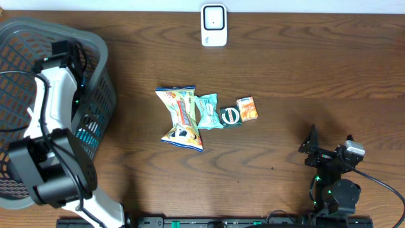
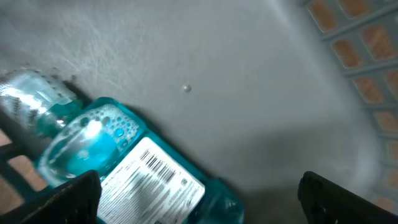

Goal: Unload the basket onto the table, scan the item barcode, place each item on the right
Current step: 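Reach the left gripper into the basket and grasp the blue Listerine bottle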

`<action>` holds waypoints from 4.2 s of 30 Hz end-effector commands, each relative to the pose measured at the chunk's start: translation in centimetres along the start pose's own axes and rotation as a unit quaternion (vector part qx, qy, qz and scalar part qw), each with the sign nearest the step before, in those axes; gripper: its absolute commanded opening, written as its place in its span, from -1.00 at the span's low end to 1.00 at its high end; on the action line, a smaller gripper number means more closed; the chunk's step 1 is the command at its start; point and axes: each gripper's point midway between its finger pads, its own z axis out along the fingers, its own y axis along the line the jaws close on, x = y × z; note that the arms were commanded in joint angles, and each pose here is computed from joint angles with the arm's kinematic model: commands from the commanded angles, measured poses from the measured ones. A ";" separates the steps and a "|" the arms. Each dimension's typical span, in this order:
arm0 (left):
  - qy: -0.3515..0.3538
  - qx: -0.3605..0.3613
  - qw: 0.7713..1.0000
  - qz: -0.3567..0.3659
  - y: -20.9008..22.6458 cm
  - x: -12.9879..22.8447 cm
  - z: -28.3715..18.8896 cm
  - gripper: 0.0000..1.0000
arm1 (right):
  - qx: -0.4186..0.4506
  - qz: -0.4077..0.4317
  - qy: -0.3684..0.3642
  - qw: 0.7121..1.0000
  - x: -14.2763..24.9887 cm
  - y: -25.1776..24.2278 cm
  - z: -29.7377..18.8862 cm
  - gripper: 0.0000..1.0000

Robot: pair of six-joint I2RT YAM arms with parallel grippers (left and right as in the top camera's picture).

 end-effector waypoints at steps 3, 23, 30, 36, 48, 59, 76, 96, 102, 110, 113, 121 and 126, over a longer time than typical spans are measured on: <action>-0.010 -0.037 0.999 -0.002 0.9 1.2 2.7 0.95 | -0.001 0.002 0.001 1.000 0.1 0.1 0.0 0.98; -0.016 -0.041 0.998 -0.035 0.2 1.7 5.3 0.96 | -0.002 0.002 0.001 1.000 0.1 0.1 0.0 0.99; -0.032 -0.021 0.999 0.035 -1.8 -1.7 6.1 0.95 | -0.001 0.002 0.001 1.000 0.1 0.1 0.0 0.99; 0.070 -0.025 0.997 0.005 -1.9 -1.0 4.6 0.95 | -0.001 0.002 0.001 1.000 0.1 0.1 0.0 0.99; 0.177 -0.014 0.984 -0.002 -1.6 1.4 0.9 0.95 | -0.001 0.002 0.001 1.000 0.1 0.1 0.0 0.98; 0.212 -0.085 0.974 -0.007 2.3 4.6 2.3 0.96 | -0.001 0.002 0.001 1.000 0.1 0.1 0.0 0.99; 0.069 -0.080 0.994 0.018 4.9 1.2 6.4 0.95 | -0.002 0.002 0.001 1.000 0.1 0.1 0.0 0.99; 0.059 -0.065 0.982 0.166 4.7 0.5 6.6 0.86 | -0.002 0.002 0.001 1.000 0.1 0.1 0.0 0.98; 0.067 -0.074 0.981 0.169 5.5 0.8 6.9 0.91 | -0.001 0.002 0.001 1.000 0.1 0.1 0.0 0.98; 0.018 -0.084 0.982 0.168 6.6 -0.9 8.1 0.57 | -0.001 0.002 0.001 1.000 0.1 0.1 0.0 0.99; 0.006 -0.086 0.982 0.168 6.6 -1.5 8.3 0.50 | -0.001 0.002 0.000 1.000 0.1 0.1 0.0 0.99; 0.009 -0.084 0.972 0.217 6.1 -2.7 8.4 -0.22 | -0.001 0.002 0.000 1.000 0.1 0.1 0.0 0.98; 0.013 -0.045 0.964 0.260 4.2 -3.4 6.5 -0.38 | -0.002 0.002 0.000 1.000 0.1 0.1 0.0 0.99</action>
